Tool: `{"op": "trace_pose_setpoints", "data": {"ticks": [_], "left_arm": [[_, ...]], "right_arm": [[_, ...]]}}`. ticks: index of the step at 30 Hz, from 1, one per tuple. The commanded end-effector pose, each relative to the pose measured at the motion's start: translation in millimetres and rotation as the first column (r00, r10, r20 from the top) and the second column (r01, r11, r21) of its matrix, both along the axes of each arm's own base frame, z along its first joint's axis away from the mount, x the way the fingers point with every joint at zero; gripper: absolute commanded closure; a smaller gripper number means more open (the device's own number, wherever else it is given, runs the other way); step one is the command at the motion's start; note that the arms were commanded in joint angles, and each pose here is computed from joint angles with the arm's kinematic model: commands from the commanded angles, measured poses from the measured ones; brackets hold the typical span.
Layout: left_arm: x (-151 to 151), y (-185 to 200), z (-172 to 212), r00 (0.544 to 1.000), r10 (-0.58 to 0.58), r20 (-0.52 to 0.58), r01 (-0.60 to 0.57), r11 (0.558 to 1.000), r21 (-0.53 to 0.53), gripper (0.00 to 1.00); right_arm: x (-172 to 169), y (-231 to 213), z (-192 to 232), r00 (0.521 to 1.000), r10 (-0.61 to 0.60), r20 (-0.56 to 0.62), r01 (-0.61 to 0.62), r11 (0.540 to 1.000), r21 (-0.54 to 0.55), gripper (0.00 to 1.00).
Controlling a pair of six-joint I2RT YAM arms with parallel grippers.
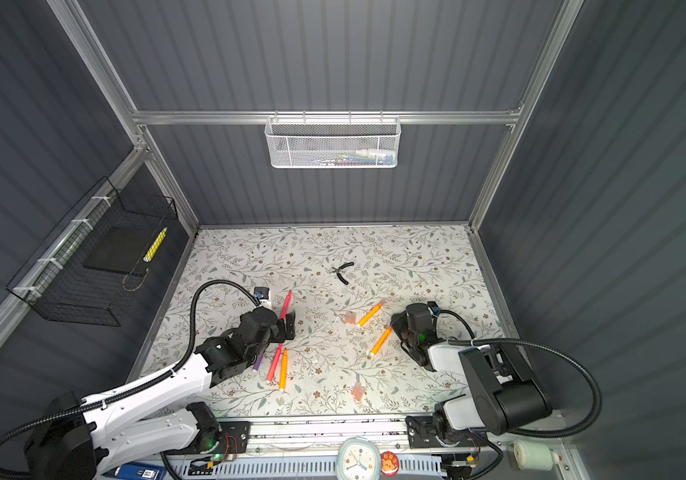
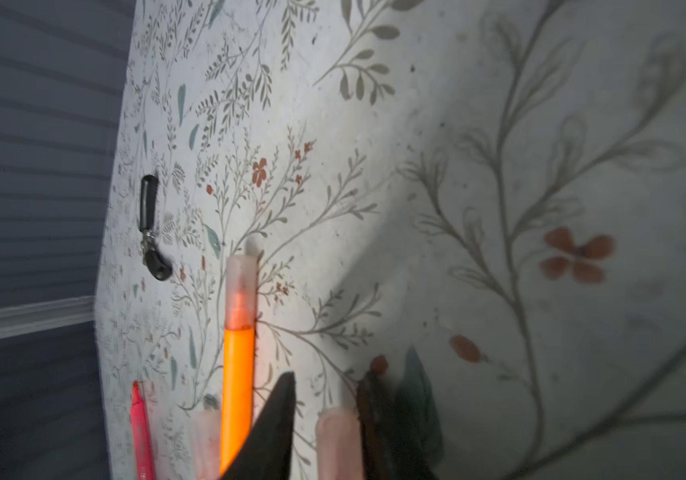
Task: Insert the pens into the pen caps
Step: 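Move the left gripper over the pink highlighter while the right gripper retracts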
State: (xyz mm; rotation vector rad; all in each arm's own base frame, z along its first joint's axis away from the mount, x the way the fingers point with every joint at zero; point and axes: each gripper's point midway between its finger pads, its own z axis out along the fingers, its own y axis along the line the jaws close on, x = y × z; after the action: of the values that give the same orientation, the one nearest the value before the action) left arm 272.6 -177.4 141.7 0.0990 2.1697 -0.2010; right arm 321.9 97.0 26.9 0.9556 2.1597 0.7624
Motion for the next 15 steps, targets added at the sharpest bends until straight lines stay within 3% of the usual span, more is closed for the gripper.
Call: {"op": "trace_pose_setpoints", "data": {"ticks": [1, 10, 15], "left_arm": [[6, -2, 6, 1.000, 0.005, 0.004, -0.005, 1.000, 0.016, 0.02], [16, -1, -15, 0.998, 0.052, -0.027, -0.049, 0.995, 0.090, 0.04], [33, 6, -52, 0.981, 0.107, -0.164, -0.085, 0.987, 0.135, 0.18]], "right_arm": [[-2, -2, -11, 0.999, -0.006, -0.042, 0.006, 1.000, -0.001, 0.59], [-5, -14, 5, 0.999, -0.045, -0.004, 0.045, 0.999, -0.030, 0.48], [-18, -26, 35, 0.997, -0.049, 0.052, 0.053, 0.995, -0.090, 0.44]]}}
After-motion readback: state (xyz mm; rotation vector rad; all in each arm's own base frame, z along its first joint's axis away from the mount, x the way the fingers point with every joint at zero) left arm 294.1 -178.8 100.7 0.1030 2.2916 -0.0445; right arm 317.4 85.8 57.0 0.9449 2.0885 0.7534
